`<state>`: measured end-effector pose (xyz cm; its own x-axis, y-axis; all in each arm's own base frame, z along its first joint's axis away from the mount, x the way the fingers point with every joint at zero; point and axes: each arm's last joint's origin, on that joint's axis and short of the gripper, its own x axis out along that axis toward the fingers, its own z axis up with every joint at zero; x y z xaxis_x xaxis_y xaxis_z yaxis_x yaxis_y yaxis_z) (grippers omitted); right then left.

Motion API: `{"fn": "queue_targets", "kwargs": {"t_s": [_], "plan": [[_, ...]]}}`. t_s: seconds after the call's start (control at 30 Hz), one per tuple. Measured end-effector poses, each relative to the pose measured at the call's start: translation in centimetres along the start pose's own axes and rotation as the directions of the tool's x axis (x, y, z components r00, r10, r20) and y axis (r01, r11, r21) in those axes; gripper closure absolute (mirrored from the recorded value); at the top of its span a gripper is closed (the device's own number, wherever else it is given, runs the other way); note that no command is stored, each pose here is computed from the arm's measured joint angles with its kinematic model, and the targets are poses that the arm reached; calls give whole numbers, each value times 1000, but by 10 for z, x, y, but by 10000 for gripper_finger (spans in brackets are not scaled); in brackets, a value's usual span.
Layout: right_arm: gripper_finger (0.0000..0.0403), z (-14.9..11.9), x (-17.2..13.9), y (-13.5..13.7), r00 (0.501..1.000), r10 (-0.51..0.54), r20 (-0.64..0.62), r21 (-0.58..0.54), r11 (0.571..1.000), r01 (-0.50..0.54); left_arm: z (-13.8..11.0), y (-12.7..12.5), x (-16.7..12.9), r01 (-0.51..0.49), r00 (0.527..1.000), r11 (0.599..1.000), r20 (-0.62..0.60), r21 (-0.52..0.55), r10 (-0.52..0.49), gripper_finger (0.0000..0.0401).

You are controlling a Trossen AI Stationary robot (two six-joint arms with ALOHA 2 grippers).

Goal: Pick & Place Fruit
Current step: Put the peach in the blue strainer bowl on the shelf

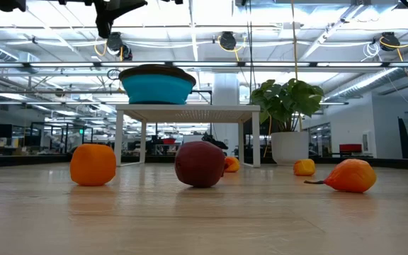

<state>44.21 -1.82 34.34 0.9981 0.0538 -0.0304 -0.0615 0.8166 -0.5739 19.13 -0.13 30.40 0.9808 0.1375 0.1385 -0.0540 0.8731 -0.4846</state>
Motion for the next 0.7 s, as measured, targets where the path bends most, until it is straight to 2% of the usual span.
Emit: {"fn": "queue_targets", "kwargs": {"t_s": [0.17,0.5,0.57,0.7], "plan": [[273,0,0,1,1000,6,-5,1,1000,-6,2,4,1,50,998,999,-25,-22,-50,198],[272,0,0,2,1000,12,-8,45,999,-12,6,11,1,90,994,995,-51,-39,-92,313],[272,0,0,1,1000,12,-8,51,999,-12,6,12,2,95,994,995,-57,-44,-97,324],[272,-1,0,2,1000,14,-14,55,998,-13,7,14,2,93,994,994,-59,-52,-96,322]]}}
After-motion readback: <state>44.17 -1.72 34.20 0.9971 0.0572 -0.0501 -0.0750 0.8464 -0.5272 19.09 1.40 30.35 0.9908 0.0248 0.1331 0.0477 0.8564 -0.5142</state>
